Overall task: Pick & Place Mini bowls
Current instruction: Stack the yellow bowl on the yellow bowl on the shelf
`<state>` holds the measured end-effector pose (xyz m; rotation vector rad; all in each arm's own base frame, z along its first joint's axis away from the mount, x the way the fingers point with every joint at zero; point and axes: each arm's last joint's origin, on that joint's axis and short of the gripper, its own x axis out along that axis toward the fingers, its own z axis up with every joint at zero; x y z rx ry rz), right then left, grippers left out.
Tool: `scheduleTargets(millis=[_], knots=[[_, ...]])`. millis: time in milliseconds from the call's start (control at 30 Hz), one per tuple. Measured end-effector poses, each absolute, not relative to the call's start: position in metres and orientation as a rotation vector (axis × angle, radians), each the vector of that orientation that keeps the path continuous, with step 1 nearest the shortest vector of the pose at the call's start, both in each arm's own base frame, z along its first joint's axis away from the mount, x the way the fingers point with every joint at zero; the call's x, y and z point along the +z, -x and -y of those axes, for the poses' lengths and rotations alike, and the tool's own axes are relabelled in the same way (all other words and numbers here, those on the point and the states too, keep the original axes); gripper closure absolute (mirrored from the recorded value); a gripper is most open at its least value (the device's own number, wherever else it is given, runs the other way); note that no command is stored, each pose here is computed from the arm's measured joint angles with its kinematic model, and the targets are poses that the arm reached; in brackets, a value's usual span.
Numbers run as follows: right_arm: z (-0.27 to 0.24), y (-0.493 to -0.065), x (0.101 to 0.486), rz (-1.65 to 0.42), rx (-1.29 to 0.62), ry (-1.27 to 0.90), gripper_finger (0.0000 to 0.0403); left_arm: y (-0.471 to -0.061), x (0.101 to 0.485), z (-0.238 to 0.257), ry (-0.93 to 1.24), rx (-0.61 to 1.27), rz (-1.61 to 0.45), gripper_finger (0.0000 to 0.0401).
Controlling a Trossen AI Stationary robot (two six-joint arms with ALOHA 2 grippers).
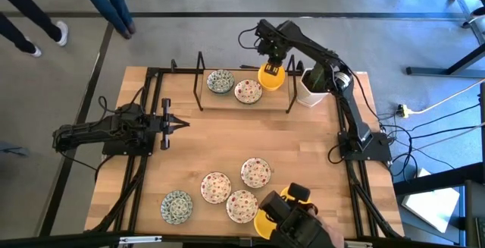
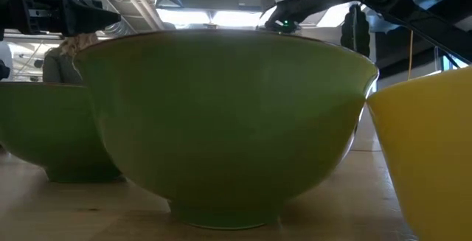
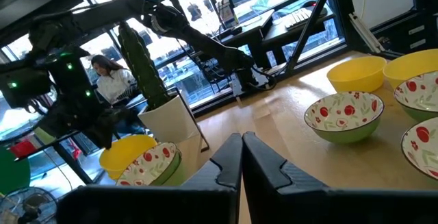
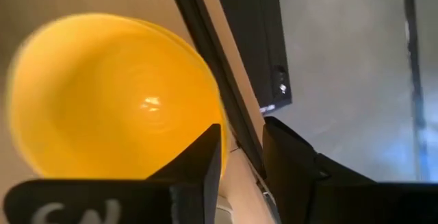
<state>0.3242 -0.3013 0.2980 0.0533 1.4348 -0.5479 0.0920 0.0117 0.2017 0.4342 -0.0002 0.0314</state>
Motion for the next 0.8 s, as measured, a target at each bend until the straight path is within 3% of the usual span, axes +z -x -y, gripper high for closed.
scheduleTargets(millis=[300,400,533,800], knots=[[0.294,-0.327,0.318,-1.361,-0.544,-0.076,0.0295,-0.092,0.202,-0.012,-0.441,0.032,0.000,0.0393],[0.289,-0.330,0.320,-1.378,-0.591,-0.047,0.0320,-0.092,0.202,-0.012,-0.441,0.031,0.000,0.0393],[0.277,-0.340,0.313,-1.421,-0.636,0.010,0.0388,-0.092,0.202,-0.012,-0.441,0.032,0.000,0.0397],[0.258,-0.361,0.305,-1.447,-0.739,0.171,0.0398,-0.092,0.202,-0.012,-0.434,0.031,0.000,0.0393]])
